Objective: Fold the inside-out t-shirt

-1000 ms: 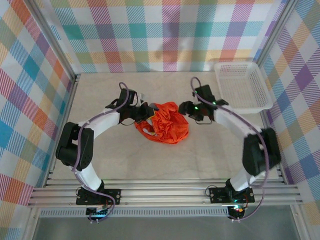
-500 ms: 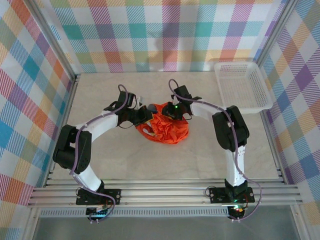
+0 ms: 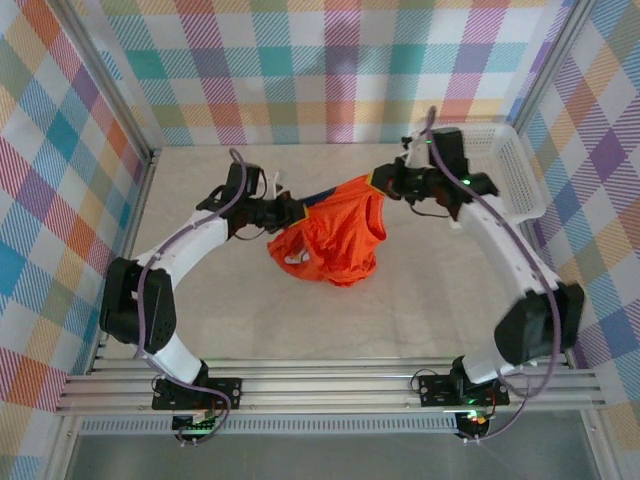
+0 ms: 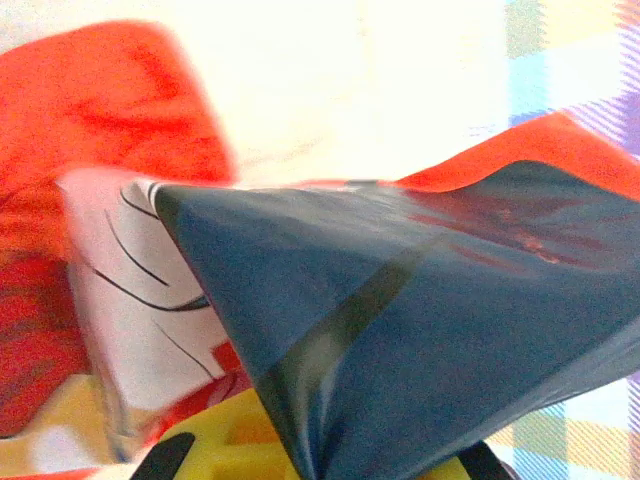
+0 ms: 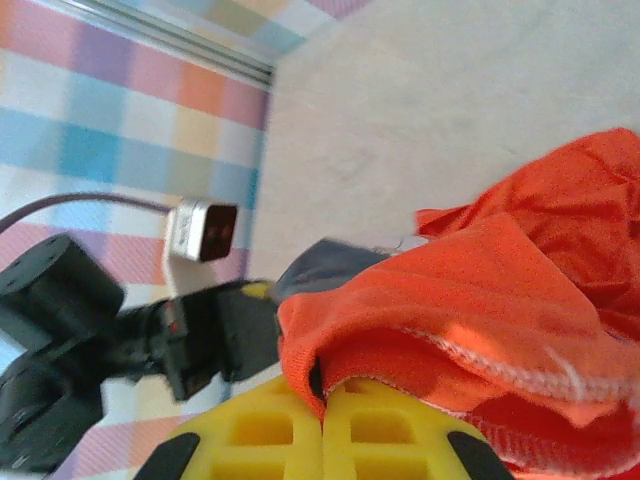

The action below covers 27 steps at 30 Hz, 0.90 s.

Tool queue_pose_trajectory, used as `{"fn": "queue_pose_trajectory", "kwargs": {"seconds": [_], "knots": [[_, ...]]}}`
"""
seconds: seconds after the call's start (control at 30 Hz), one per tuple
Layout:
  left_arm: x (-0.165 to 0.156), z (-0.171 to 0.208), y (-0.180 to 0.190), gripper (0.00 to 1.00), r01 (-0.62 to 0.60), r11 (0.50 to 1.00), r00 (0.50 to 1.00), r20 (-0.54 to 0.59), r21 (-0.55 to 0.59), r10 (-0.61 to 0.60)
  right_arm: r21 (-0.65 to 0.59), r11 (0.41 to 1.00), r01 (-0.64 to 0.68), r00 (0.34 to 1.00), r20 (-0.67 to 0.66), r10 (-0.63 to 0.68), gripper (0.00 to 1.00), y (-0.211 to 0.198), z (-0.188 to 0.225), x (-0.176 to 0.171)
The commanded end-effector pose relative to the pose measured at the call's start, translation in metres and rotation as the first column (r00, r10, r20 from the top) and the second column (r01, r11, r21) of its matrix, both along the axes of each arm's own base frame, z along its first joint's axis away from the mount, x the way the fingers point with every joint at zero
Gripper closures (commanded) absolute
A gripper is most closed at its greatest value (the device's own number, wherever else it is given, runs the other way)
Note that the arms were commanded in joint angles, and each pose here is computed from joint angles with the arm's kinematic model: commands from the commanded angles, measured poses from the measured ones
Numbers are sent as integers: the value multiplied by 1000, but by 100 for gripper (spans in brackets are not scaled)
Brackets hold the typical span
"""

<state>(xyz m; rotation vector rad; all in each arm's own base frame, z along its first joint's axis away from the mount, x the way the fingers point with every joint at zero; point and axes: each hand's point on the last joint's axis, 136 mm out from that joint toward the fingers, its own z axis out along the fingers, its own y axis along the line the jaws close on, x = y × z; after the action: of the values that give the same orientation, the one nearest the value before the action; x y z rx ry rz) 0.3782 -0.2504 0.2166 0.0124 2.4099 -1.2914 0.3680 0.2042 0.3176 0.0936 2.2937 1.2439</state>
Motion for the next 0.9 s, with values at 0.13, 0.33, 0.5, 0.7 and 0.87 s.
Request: {"fn": "queue_pose_trajectory", "kwargs": {"seconds": [0.13, 0.33, 0.5, 0.7, 0.87], "knots": [[14, 20, 30, 100, -106, 993, 994, 0, 54, 106, 28, 992, 124, 991, 55, -126, 100, -64, 38, -23], [9, 2, 46, 44, -147, 964, 988, -15, 221, 154, -211, 929, 304, 952, 18, -307, 100, -111, -17, -23], [-3, -73, 93, 46, -209, 872, 941, -150, 443, 302, -298, 889, 349, 927, -29, -373, 100, -134, -63, -27], [2, -129, 98, 47, -202, 854, 913, -223, 479, 341, -290, 899, 329, 933, -47, -357, 100, -132, -74, -25], [8, -162, 93, 47, -148, 846, 904, -277, 512, 326, -287, 905, 313, 939, -47, -340, 100, -129, -73, -22]]}}
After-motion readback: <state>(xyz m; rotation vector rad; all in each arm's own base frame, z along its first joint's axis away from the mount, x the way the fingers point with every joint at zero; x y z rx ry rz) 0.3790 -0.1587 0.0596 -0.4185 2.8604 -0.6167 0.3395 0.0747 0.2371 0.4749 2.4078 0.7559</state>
